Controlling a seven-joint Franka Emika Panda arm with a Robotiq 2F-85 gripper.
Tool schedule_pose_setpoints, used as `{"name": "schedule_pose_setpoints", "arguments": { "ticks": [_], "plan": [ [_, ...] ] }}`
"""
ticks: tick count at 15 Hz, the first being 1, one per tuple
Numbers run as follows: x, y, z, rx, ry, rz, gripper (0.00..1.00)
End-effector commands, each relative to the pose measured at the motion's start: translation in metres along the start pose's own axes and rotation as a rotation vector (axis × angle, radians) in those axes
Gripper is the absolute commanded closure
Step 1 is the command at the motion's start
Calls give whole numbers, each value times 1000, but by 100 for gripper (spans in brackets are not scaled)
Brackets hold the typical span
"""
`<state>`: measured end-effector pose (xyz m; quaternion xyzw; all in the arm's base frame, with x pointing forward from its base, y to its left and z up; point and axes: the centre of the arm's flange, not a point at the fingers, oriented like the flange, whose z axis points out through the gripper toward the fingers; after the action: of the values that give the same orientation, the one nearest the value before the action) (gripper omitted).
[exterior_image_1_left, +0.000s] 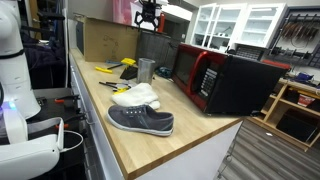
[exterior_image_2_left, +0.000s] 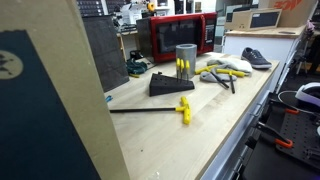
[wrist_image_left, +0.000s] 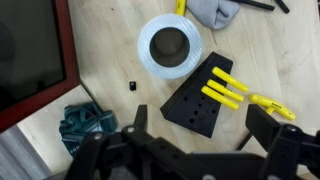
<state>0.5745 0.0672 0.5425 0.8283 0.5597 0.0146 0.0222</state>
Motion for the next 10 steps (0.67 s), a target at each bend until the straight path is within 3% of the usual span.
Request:
{"name": "schedule_pose_setpoints", "arguments": {
  "ticks": [1,10],
  "plan": [
    [35,-10,4,-6,36,-64,0],
    [78,-29,31,34,23,-202,0]
  ]
}}
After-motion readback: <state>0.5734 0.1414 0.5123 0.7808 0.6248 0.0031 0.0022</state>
